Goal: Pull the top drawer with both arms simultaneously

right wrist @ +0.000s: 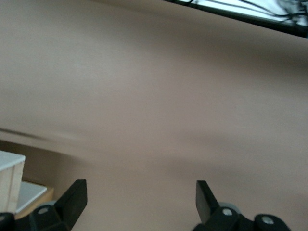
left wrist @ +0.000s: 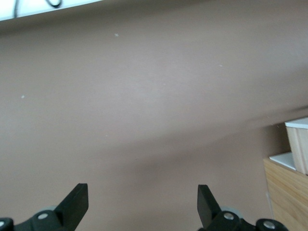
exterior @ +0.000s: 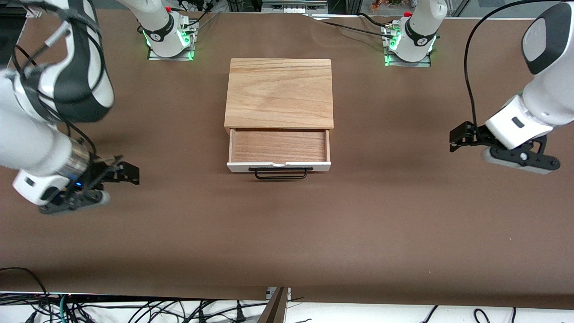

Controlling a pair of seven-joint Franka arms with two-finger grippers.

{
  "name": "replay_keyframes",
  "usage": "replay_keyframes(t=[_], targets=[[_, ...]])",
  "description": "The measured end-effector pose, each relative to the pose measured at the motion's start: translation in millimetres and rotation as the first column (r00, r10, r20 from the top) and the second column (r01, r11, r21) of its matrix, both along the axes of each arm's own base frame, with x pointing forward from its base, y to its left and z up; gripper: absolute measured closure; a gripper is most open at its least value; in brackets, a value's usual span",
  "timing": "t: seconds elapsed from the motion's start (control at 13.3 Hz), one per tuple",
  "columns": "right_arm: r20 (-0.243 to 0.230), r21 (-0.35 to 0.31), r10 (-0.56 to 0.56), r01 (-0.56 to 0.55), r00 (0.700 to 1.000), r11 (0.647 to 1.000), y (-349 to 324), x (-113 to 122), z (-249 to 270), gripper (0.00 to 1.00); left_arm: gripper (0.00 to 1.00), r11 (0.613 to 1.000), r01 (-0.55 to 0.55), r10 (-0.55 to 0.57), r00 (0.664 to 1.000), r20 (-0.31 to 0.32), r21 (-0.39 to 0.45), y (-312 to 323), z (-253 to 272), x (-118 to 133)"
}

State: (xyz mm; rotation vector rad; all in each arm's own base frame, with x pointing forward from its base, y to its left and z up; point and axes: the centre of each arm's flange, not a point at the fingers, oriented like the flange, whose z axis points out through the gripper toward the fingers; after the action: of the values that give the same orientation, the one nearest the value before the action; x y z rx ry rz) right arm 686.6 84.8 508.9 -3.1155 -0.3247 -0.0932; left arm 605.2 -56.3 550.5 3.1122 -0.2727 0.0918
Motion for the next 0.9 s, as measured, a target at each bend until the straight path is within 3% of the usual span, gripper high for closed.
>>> replay_keyframes(t=[0.3, 0.9], targets=[[0.019, 0.036, -0.068, 0.067, 0.998, 0.997, -52, -44, 41, 0.0, 0.0, 0.999, 0.009, -0.01, 1.0, 0.007, 0.045, -9, 4, -51], [-0.027, 0.052, -0.073, 0.074, 0.997, 0.996, -29, -112, 45, 0.0, 0.0, 0.999, 0.014, -0.014, 1.0, 0.006, 0.048, -10, 4, -58]])
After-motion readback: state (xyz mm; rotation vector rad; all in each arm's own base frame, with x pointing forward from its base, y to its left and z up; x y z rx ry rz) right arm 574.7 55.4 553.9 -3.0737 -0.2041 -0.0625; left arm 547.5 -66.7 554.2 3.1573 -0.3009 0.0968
